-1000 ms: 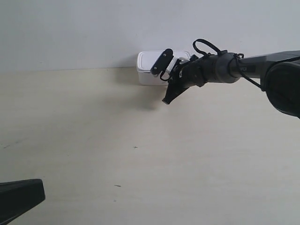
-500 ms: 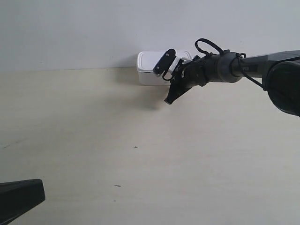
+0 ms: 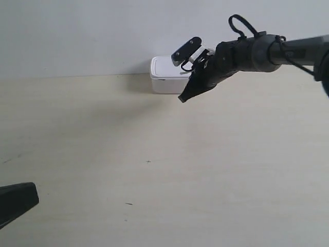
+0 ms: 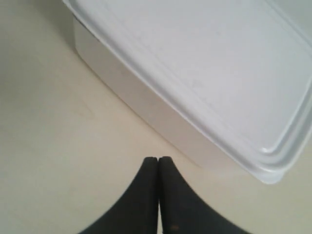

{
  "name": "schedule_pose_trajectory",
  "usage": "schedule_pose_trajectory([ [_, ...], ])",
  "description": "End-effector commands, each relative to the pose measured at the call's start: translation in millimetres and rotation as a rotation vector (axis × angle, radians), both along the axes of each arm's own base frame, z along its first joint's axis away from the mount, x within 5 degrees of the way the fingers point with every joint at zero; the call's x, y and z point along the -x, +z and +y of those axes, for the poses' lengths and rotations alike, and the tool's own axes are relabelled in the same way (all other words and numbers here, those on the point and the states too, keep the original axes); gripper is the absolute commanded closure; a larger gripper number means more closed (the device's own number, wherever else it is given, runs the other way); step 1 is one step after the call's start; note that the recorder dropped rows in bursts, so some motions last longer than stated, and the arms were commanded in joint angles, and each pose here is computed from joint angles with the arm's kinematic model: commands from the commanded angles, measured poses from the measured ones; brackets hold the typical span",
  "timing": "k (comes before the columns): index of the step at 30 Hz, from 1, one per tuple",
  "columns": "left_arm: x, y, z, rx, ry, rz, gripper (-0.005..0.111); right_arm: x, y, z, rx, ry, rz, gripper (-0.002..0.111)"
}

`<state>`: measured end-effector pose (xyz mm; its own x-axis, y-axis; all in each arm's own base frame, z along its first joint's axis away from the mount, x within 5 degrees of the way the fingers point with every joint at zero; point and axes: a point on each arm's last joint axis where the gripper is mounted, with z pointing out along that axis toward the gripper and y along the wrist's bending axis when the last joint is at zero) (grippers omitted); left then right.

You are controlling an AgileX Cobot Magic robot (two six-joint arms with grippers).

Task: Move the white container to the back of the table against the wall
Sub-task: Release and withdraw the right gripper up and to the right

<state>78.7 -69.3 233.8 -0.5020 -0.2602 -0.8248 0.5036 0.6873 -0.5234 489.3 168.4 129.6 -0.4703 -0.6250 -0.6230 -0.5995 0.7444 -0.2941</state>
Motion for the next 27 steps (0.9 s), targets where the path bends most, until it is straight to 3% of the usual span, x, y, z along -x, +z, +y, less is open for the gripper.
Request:
schedule_pose_trajectory([
  [1, 5.4, 7.0, 8.3, 0.041, 0.057, -0.070, 0.107, 23.7, 37.7, -9.9, -0.104, -0.050, -0.130, 0.108],
  [8, 24.2, -5.0, 21.4, 0.123, 0.091, -0.160, 0.107, 82.1, 71.5, -33.7, -0.206, -0.141, -0.254, 0.108],
  [14, 36.6, -18.3, 31.5, 0.279, 0.130, -0.192, 0.107, 132.0, 96.6, -54.2, -0.360, -0.255, -0.340, 0.108],
  [19, 39.4, -17.7, 28.0, 0.284, 0.081, -0.195, 0.107, 177.6, 117.6, -70.4, -0.464, -0.307, -0.375, 0.108],
  [23, 38.7, -18.8, 28.6, 0.200, 0.086, -0.252, 0.107, 213.9, 136.3, -83.6, -0.569, -0.339, -0.440, 0.108],
  [27, 38.8, -19.0, 28.5, 0.191, 0.083, -0.257, 0.107, 256.6, 155.9, -97.4, -0.671, -0.341, -0.505, 0.108],
])
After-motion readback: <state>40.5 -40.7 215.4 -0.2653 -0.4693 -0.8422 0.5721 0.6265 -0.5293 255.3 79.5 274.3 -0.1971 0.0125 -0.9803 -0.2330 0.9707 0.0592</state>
